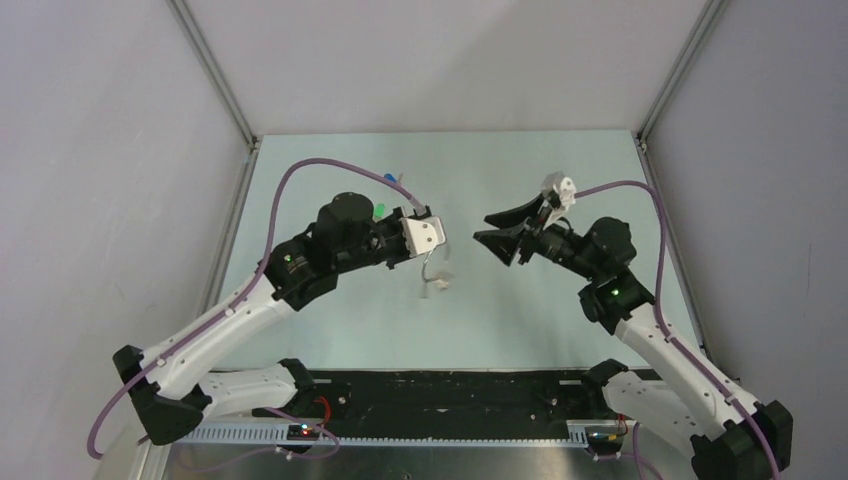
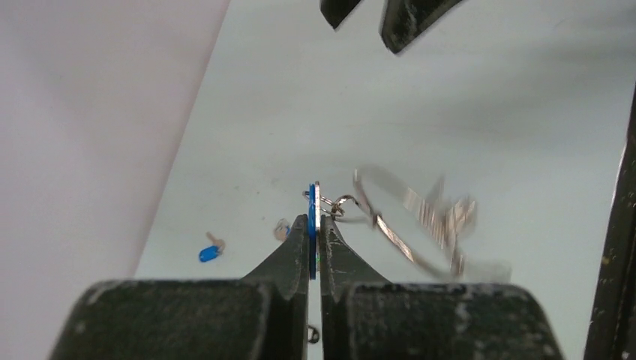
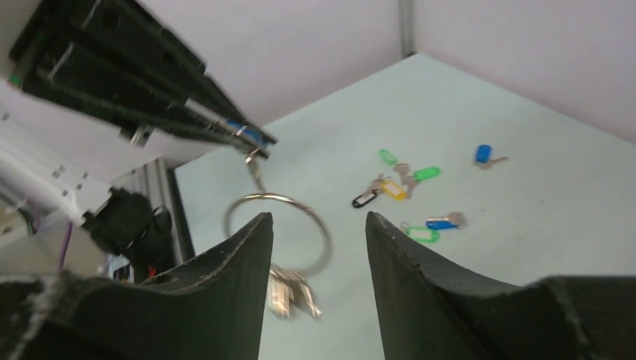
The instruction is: Remove the keys from the keyring
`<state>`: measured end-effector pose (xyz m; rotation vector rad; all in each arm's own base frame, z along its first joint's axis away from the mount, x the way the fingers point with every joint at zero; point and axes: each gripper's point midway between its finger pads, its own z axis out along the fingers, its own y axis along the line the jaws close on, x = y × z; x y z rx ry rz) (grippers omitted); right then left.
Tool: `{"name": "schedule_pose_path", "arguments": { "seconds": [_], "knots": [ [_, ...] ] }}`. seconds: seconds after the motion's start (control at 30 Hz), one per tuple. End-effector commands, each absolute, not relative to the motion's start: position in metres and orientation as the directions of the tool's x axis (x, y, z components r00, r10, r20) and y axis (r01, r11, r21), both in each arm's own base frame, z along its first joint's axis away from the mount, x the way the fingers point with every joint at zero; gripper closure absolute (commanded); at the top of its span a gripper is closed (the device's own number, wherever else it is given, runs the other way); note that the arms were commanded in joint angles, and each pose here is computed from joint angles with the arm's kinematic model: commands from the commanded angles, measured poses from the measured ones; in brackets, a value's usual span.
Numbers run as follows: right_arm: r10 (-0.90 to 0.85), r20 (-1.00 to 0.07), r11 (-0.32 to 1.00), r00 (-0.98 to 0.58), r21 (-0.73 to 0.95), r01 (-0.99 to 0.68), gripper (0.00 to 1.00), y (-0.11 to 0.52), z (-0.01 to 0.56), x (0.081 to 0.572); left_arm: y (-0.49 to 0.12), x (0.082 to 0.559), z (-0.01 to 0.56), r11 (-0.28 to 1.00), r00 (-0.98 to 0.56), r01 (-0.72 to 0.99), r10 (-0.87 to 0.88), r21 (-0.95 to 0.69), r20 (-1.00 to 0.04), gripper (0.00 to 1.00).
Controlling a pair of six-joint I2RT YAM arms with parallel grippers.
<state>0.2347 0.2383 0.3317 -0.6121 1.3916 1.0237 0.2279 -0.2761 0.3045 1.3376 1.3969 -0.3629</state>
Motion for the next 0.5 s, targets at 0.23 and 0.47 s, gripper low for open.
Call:
{"name": "schedule_pose_path", "arguments": {
  "seconds": [0.23,0.47],
  "knots": [
    [0.126,-0.963,0.281,0.238,-0.196,-0.939,0.45,0.293,0.336,0.198,-0.241,0.224,0.342,0.088,0.56,0.599,0.664,0.796,-0.495,1.0],
    [0.156,-0.944,0.256,0.29,-0.245,-0.935,0.43,0.307,0.341,0.196,-0.234,0.222,0.343,-0.14,0.703,0.378,0.687,0.915,-0.185,1.0]
  ]
}}
